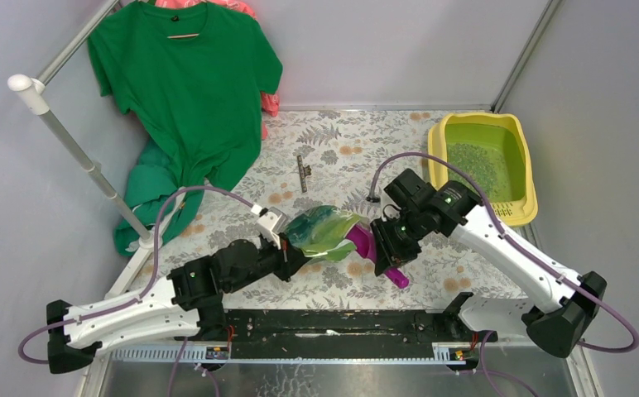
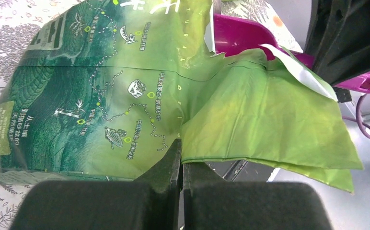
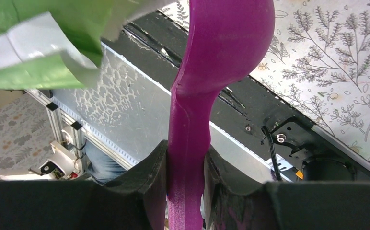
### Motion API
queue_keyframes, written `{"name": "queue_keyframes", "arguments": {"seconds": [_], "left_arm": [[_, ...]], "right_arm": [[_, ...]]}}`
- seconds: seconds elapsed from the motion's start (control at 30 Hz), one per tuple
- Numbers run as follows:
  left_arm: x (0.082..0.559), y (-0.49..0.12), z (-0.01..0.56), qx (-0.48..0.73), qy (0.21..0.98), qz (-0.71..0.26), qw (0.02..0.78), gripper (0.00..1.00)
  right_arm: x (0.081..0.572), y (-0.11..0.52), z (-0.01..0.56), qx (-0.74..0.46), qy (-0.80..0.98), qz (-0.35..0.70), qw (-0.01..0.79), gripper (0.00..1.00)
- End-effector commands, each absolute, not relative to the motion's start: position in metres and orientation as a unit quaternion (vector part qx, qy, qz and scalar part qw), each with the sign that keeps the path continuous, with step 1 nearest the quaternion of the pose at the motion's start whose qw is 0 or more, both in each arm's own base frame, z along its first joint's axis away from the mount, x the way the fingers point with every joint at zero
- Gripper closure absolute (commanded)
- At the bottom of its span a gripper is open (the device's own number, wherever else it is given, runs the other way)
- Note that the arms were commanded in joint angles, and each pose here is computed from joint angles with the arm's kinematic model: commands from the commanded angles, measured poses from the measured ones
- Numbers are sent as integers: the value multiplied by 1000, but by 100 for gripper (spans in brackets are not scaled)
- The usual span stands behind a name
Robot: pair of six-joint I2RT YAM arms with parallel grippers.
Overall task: Fill the litter box with clean litter
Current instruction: Adjust the spatula in the cat litter bag.
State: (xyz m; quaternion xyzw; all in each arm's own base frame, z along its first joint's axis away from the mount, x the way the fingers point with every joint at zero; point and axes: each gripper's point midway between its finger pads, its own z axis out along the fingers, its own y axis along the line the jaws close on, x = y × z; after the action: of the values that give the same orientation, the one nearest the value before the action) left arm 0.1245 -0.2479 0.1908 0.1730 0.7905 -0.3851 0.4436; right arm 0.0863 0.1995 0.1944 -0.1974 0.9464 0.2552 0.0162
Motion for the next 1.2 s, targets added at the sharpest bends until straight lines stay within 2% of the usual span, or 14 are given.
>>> {"name": "queue_keyframes", "arguments": {"seconds": [0.0, 0.17, 0.3, 0.53, 0.67, 0.77, 0.9, 1.03, 1.17], "left_arm": [[116, -261, 213, 186, 772, -414, 446, 98], [110, -263, 213, 198, 769, -417, 443, 98], [107, -263, 213, 199, 767, -422, 441, 98], [103, -261, 215, 202, 766, -425, 439, 98], [103, -261, 214, 202, 766, -426, 437, 98], [101, -261, 215, 202, 765, -429, 436, 99], [101, -260, 215, 203, 764, -430, 436, 99], [100, -260, 216, 202, 763, -433, 435, 99], [98, -259, 214, 201, 763, -436, 432, 99]], "right_arm": [[80, 212, 197, -199, 940, 274, -24, 100], [85, 225, 198, -207, 935, 286, -44, 100], [102, 231, 203, -216, 937, 274, -22, 100], [126, 235, 205, -212, 943, 254, 28, 81], [137, 234, 204, -206, 947, 240, 57, 79], [148, 232, 207, -197, 949, 228, 88, 73], [162, 232, 214, -186, 949, 222, 128, 72], [170, 234, 216, -177, 947, 221, 149, 62], [177, 236, 220, -171, 946, 220, 165, 57]]}}
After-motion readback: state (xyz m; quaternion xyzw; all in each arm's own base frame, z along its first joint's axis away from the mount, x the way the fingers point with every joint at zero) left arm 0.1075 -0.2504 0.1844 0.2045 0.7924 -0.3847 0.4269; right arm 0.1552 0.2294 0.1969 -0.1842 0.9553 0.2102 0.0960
